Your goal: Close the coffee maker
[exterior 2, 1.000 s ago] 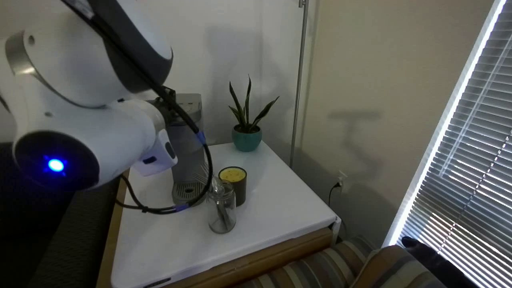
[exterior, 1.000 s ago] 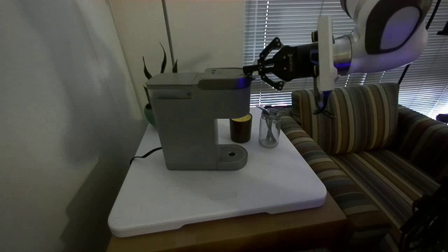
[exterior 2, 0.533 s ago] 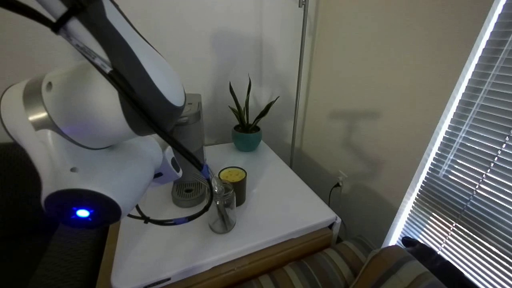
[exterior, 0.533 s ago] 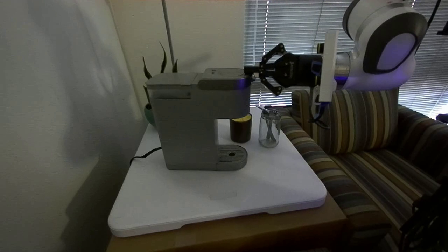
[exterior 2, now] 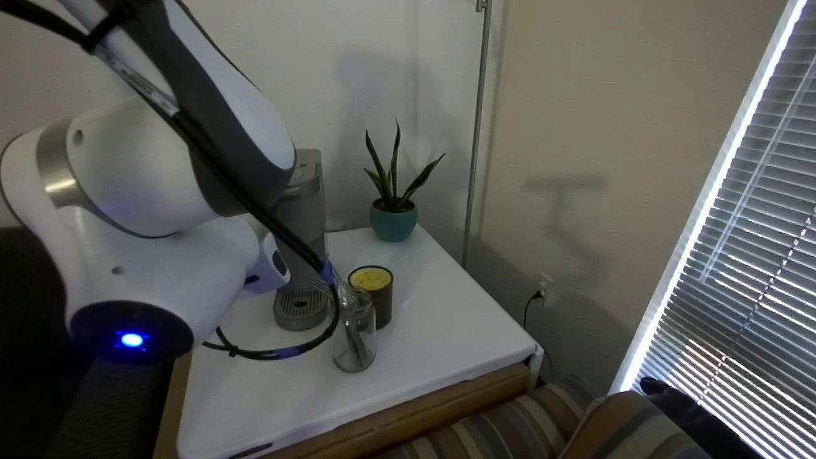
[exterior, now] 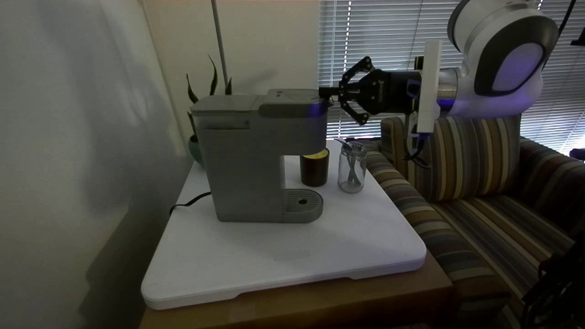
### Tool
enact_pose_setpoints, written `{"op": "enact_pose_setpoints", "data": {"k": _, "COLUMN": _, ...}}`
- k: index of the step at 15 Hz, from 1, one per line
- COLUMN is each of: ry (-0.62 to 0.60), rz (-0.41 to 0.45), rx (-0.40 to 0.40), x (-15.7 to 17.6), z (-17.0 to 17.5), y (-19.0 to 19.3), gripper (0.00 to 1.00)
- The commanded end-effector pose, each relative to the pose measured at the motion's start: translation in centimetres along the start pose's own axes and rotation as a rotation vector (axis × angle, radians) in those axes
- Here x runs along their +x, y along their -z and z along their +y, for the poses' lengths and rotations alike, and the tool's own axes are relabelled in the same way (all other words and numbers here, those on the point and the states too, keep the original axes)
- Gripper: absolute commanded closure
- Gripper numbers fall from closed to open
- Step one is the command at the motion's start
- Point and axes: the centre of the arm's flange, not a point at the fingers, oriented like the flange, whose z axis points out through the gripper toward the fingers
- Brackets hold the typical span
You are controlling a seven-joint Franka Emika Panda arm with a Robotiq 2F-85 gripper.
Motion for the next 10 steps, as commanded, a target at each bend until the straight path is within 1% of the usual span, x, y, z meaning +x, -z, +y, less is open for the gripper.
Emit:
{"op": "enact_pose_setpoints", "data": {"k": 1, "ry": -0.026, "rz": 0.013, "rx": -0.068, "x": 0.5, "z": 3.0, "y": 0.3, "gripper": 1.0}}
{"op": "enact_pose_setpoints", "data": {"k": 4, "ry": -0.028, "rz": 0.014, "rx": -0.077, "x": 0.4, "z": 3.1, "y": 0.3, "gripper": 1.0}}
{"op": "enact_pose_setpoints", "data": {"k": 5, "ry": -0.013, "rz": 0.022, "rx": -0.1, "x": 0.2, "z": 2.5, "y": 0.3, "gripper": 1.0}}
{"op": "enact_pose_setpoints", "data": {"k": 6, "ry": 0.018, "rz": 0.037, "rx": -0.139, "x": -0.3, "z": 1.3, "y": 0.3, "gripper": 1.0}}
{"op": "enact_pose_setpoints", "data": {"k": 8, "ry": 0.061, "rz": 0.062, "rx": -0.171, "x": -1.7, "z": -2.3, "y": 0.8, "gripper": 1.0}}
{"op": "enact_pose_setpoints", "data": {"k": 10, "ry": 0.115, "rz": 0.095, "rx": -0.245, "x": -3.6, "z": -6.4, "y": 1.5, "gripper": 1.0}}
